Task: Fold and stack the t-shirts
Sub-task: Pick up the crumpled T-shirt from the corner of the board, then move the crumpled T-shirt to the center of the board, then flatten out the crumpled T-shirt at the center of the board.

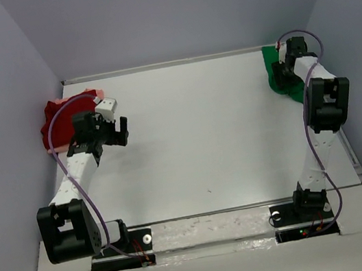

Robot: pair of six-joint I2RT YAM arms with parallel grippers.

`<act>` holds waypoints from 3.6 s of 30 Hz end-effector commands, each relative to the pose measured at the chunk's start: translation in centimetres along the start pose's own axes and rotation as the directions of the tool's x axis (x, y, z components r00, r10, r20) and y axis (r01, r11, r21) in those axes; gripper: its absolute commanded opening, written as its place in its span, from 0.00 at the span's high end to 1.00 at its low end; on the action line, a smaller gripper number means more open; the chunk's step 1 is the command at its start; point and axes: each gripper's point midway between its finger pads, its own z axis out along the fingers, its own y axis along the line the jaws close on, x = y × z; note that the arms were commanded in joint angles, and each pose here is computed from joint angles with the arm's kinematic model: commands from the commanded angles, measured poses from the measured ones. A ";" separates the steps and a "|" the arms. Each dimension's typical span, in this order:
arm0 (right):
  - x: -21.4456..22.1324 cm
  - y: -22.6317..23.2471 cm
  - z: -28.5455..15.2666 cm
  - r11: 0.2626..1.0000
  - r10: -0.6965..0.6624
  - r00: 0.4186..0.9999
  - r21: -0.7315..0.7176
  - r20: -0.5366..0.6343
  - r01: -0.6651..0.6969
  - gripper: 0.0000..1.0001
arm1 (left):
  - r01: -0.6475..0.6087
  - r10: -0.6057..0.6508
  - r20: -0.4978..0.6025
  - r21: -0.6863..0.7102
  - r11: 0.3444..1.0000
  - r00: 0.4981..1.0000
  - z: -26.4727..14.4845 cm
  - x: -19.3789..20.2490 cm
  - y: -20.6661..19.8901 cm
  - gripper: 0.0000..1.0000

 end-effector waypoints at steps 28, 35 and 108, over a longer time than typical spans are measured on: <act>2.7 16.4 -20.3 0.802 -0.365 0.929 -0.487 0.059 0.346 1.00 | -0.017 0.016 0.072 0.007 1.000 0.997 -1.8 -1.9 -0.4 0.03; 7.7 27.2 -33.0 0.474 -0.498 0.837 -0.737 0.227 0.482 1.00 | -0.028 0.029 0.082 -0.005 1.000 0.996 -2.5 -2.3 -0.4 0.04; 18.5 24.2 -18.5 0.682 -0.603 0.795 -0.562 -0.071 0.467 0.04 | -0.181 0.698 -0.316 0.823 0.539 0.643 -6.1 13.6 -20.8 0.27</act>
